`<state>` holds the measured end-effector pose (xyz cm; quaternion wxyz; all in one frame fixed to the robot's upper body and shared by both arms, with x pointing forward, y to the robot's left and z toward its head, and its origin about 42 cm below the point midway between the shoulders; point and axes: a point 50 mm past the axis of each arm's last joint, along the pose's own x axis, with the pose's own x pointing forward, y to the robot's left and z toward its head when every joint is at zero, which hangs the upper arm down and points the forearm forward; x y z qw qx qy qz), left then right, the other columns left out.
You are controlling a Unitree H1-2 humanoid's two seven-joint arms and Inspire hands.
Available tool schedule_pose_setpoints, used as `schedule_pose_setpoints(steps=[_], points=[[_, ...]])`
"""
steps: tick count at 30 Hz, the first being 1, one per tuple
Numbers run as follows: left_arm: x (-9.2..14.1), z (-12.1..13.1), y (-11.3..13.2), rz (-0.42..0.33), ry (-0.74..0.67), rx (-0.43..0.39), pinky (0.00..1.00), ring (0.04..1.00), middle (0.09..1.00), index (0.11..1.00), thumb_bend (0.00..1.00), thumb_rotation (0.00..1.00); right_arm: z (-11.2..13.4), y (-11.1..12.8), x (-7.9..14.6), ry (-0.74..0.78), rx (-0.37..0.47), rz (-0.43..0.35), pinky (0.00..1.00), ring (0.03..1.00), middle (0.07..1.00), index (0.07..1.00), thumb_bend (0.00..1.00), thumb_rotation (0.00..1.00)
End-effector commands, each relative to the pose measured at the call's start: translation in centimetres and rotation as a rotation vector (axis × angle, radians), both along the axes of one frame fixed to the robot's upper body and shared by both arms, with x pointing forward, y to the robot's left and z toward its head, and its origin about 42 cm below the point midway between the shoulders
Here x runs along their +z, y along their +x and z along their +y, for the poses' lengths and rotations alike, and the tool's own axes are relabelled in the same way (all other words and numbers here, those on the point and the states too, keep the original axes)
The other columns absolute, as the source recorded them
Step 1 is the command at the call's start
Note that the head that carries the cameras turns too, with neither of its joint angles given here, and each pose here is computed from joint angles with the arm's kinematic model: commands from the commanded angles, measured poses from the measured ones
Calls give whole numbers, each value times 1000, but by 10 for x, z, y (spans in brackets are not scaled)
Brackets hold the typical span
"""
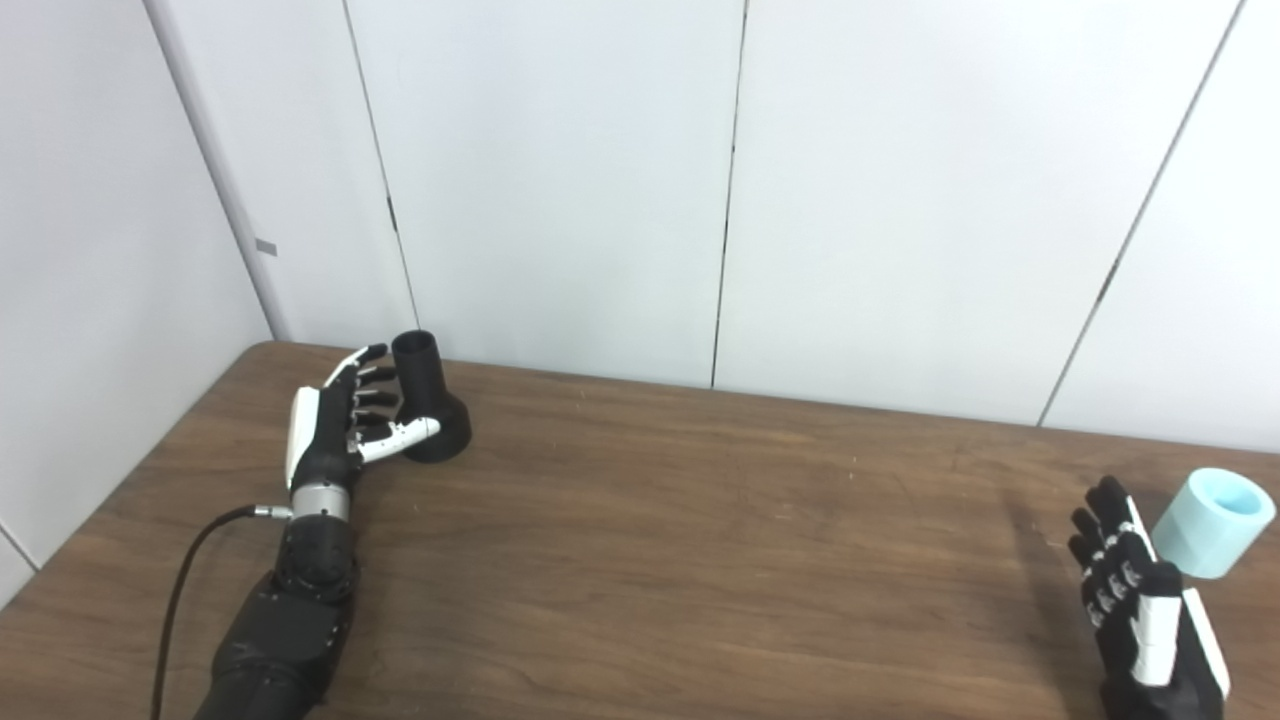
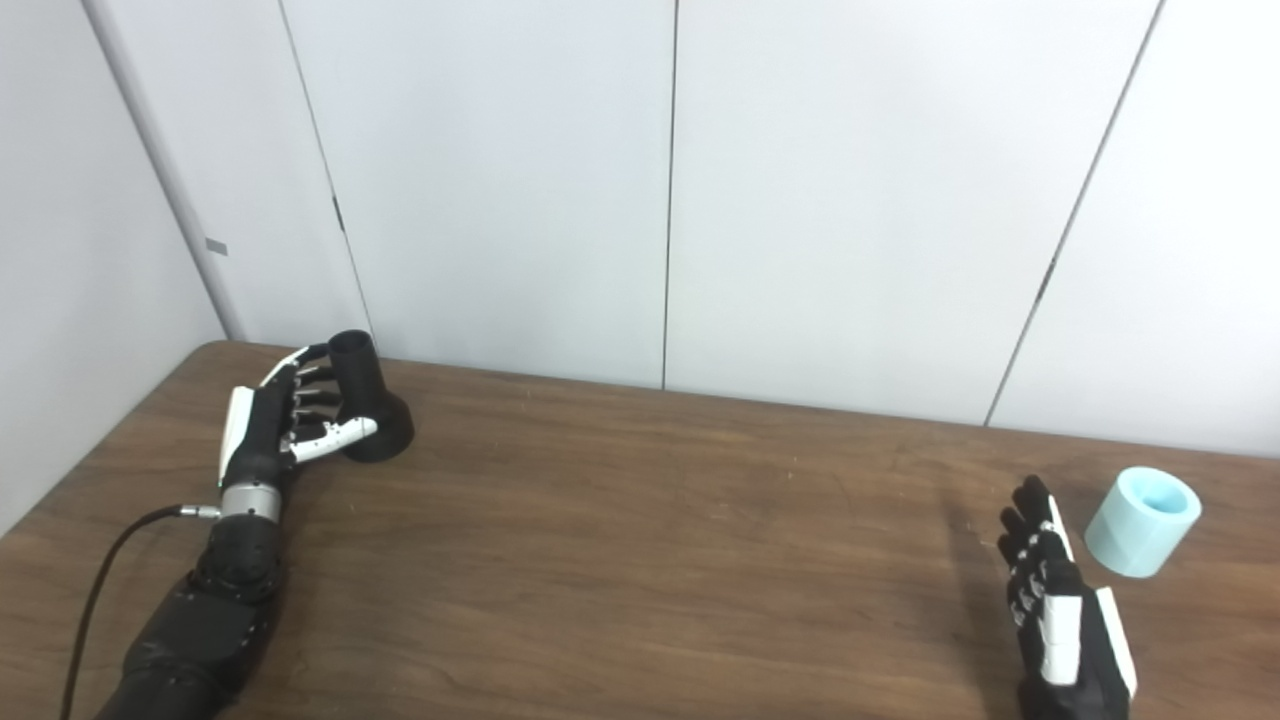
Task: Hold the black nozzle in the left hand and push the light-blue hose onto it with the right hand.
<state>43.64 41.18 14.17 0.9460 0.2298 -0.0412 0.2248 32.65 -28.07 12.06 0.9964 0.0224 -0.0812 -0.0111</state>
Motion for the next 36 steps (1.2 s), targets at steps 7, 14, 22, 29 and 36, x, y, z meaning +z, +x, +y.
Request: schedule_pose_setpoints(steps=[7,14,22,29,36], points=[[16,-10,11,-8,-26,-19,377,463,538,502,557,73,9,-34,-44,49,-12,158,1000,1000,1000,1000,694,1000],[16,-13,9,43,-4,-41,394,472,541,490,524,70,8,-34,-43,46,-14,160,1000,1000,1000,1000,686,1000],[14,-19,15,180,64,-120,460,540,588,493,522,78,8,-35,-43,42,-12,159,1000,1000,1000,1000,682,1000],[6,-46,19,293,126,-276,454,538,591,494,521,81,9,-35,-41,40,-10,159,1000,1000,1000,1000,682,1000],[1,-84,13,321,167,-434,473,550,612,495,521,82,15,-36,-37,40,-5,155,1000,1000,1000,1000,679,1000]])
